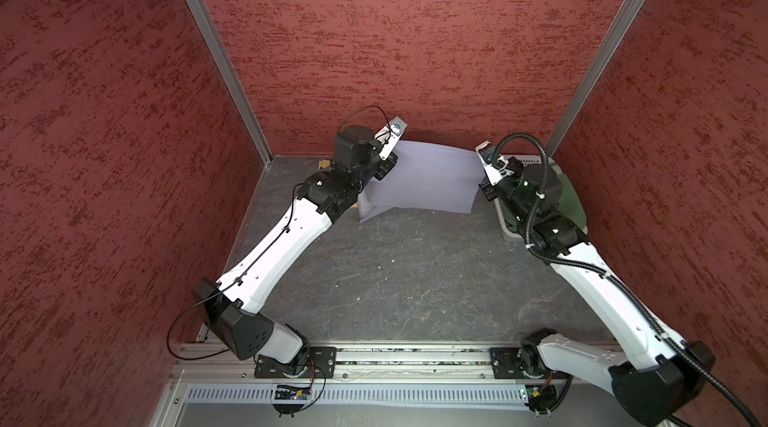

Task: Fold and stack the skirts
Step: 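Stretch the lavender skirt up between both grippers, spreading it wide, then lay the lavender skirt flat on the table with both grippers and release, then move both grippers to the skirt's near edge and grasp its corners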

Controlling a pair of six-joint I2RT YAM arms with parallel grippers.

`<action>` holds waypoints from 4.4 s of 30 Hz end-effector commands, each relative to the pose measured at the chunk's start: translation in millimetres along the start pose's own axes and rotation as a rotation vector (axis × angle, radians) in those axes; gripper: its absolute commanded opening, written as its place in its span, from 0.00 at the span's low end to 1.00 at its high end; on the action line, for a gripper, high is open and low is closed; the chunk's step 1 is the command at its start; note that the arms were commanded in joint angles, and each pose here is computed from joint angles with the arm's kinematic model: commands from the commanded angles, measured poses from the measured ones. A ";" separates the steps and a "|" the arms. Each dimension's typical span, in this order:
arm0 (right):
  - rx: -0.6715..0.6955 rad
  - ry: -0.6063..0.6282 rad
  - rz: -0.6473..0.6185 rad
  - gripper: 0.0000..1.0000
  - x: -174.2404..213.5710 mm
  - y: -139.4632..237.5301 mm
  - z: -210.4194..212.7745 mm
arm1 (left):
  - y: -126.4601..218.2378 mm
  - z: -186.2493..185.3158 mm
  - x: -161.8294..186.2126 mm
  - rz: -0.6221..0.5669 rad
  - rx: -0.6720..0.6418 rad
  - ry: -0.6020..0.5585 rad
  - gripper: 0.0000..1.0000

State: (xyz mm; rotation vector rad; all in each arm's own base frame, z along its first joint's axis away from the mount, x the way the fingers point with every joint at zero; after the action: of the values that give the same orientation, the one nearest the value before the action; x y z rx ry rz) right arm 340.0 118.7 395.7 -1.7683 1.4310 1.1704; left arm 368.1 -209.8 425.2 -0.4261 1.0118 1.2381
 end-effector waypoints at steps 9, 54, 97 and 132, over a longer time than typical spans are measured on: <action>-0.124 -0.052 -0.063 0.00 -11.1 75.6 2.3 | 108.2 2.7 -6.6 -0.054 0.033 0.143 0.00; 0.075 -0.263 0.490 0.00 218.1 -115.8 23.6 | -192.6 -85.6 178.9 0.450 0.031 0.190 0.27; -0.528 0.239 0.389 0.64 223.9 -3.5 106.3 | 3.7 -122.1 226.7 0.641 0.116 0.389 0.99; -0.808 0.382 0.312 0.34 229.8 6.2 177.1 | 85.9 -180.0 339.4 0.882 0.010 1.037 0.65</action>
State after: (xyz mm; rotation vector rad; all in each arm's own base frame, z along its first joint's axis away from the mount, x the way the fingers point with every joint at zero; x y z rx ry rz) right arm 287.9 152.7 98.5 -2.3967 1.6976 1.8845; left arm 202.5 -116.1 74.6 -0.6010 2.2119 1.8760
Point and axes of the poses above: each gripper's point midway between its finger pads, its own y axis back along the fingers, its own z axis along the line the jaws close on, x = y × z, the point moved 3 cm from there along y, back along the fingers, and after that the axes turned 3 degrees about -y, right-handed, at the moved point
